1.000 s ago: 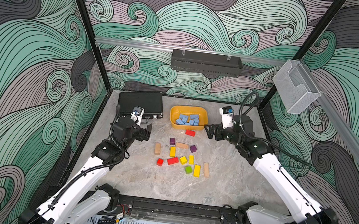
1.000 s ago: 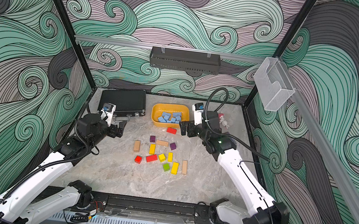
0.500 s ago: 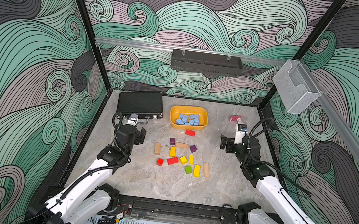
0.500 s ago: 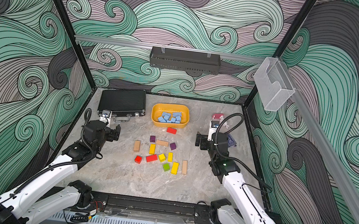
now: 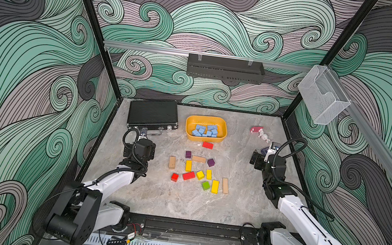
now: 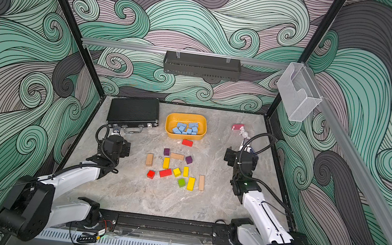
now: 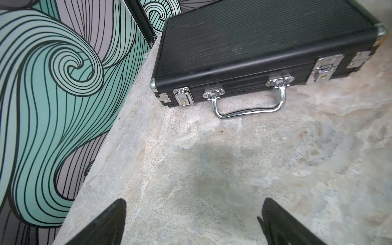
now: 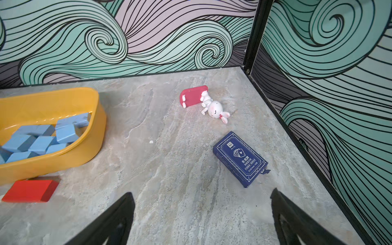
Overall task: Pick out the blue building blocks
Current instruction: Reset both arms
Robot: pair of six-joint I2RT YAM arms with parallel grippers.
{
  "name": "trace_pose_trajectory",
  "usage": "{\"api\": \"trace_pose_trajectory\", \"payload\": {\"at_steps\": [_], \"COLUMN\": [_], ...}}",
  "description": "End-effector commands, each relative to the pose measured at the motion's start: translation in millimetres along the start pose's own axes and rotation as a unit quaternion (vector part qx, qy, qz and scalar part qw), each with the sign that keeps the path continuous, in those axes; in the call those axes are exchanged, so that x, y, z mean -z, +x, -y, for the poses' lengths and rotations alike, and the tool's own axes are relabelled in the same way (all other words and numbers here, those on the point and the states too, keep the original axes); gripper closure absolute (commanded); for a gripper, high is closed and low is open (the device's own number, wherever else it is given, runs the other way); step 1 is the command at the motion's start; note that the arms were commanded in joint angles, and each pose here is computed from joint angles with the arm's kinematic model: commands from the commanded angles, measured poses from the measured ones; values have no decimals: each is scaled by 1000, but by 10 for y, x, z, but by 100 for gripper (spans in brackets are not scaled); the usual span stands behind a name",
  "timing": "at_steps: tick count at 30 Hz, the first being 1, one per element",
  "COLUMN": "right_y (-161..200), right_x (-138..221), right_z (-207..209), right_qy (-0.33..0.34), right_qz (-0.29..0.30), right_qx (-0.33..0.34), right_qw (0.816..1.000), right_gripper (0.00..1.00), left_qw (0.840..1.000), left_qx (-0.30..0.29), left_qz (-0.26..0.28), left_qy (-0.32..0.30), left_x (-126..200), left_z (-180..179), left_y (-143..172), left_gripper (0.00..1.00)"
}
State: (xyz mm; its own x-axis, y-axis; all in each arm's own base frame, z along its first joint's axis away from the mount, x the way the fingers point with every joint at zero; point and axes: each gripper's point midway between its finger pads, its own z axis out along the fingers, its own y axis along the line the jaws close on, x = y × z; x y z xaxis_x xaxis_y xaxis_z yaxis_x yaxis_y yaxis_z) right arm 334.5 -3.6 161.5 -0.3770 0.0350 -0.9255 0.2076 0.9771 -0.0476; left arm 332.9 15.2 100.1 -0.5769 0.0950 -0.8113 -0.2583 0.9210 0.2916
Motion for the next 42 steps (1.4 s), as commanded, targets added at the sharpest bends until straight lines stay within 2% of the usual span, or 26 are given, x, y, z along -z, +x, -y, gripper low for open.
{"api": "trace_pose_trajectory", "payload": {"at_steps": [1,9,10,15,19,21,25,42], "right_y": [-98,-68,-67,-13,130,201,297,390], "right_x": [-67,-310,-341,-508,-646,-710,-730,-822], "right_z": [124,209,218,169,48,-10,-85,-116], "right_qy": [29,59,59,40,-1,-14,-36,-45], "right_qz": [33,39,43,40,32,21,34,22], "right_qx": [-34,-19,-21,5,15,23,27,29], "right_qw": [998,997,997,998,999,999,998,998], "right_gripper": [0,0,1,0,0,0,0,0], "left_qw": [997,996,997,995,992,991,989,989], "left_qx": [47,58,56,85,104,112,105,105], "left_qz": [49,67,60,58,43,40,58,55], "left_qy": [-23,-12,-12,3,48,65,84,85], "left_x": [-104,-395,-469,-610,-683,-691,-688,-690], "left_z": [-98,-121,-118,-173,-144,-140,-70,-64], "left_y": [-288,-493,-432,-338,-296,-277,-229,-222], "left_gripper": [1,1,1,2,1,1,1,2]}}
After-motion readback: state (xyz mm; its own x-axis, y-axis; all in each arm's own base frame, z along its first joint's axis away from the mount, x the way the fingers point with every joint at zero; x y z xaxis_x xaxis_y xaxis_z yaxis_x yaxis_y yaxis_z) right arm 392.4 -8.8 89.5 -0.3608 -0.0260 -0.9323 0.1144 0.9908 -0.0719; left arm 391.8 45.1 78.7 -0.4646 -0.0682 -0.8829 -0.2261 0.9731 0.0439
